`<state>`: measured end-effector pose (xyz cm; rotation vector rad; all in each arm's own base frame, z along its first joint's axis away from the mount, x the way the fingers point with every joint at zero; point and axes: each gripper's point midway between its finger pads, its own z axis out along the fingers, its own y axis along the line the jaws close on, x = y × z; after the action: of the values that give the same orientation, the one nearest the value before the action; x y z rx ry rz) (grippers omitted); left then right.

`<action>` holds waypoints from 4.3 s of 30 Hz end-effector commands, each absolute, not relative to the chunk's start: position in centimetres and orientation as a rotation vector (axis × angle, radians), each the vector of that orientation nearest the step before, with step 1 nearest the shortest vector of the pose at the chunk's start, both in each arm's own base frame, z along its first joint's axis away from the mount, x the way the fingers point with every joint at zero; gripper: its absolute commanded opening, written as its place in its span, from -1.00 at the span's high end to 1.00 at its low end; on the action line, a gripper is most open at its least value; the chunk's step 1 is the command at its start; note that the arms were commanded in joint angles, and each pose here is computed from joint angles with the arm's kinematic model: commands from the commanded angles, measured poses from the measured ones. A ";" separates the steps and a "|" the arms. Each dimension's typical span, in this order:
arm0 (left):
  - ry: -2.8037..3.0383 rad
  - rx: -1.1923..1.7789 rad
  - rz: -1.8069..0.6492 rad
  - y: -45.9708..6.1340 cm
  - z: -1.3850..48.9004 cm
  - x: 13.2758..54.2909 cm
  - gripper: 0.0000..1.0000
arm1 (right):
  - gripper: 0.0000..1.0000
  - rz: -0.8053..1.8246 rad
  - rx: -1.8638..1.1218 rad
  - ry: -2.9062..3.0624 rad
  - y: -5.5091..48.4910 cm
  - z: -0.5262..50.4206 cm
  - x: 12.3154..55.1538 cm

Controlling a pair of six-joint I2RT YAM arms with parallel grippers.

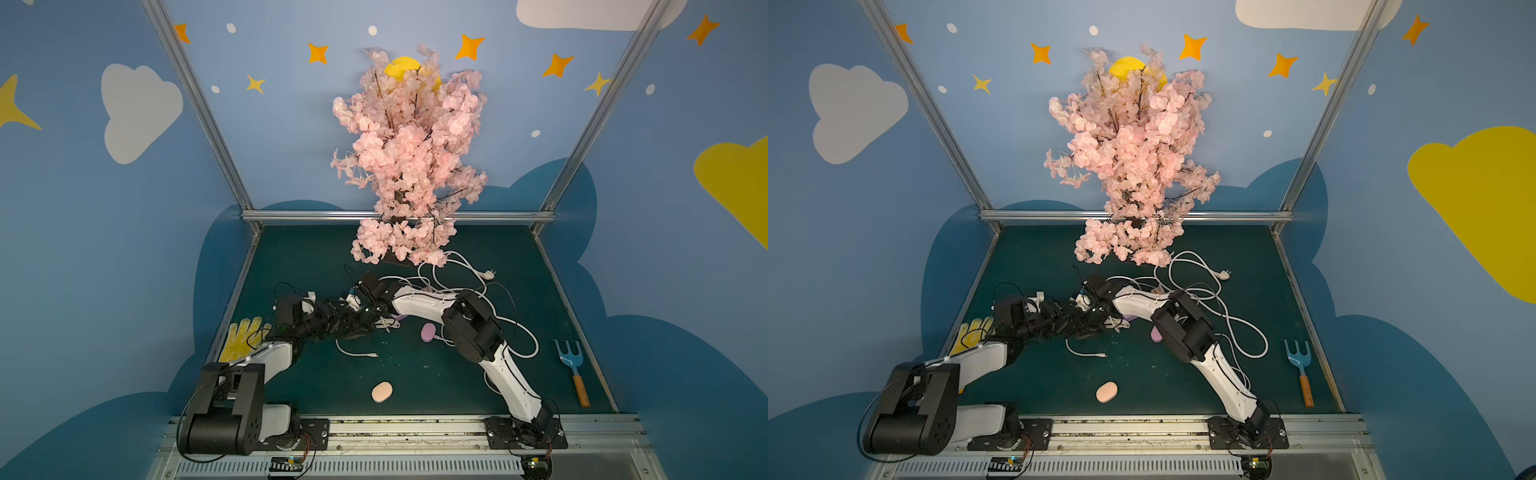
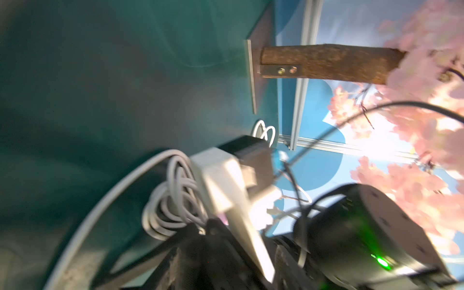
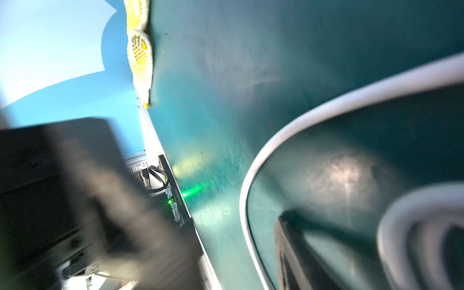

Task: Charge the bluetooth headset
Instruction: Pick up the charging cable from the center of the board.

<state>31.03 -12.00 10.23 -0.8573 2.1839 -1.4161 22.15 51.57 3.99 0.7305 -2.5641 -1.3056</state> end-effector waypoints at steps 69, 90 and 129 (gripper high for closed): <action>2.453 -0.905 -1.117 -10.4 6.5 22.9 -0.19 | 0.87 -0.168 1.749 -2.679 42.4 -0.6 15.1; 2.456 -0.953 -1.146 -10.9 4.8 19.6 -0.35 | 1.00 -1.008 1.402 -2.462 46.8 6.4 13.4; 2.295 -0.533 -1.334 -14.8 12.8 23.7 0.93 | 0.17 -1.418 1.325 -2.392 45.9 16.1 13.6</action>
<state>22.52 -13.85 9.62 -0.7228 2.3878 -1.2752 13.17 45.60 12.10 1.3386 -2.4436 -1.2230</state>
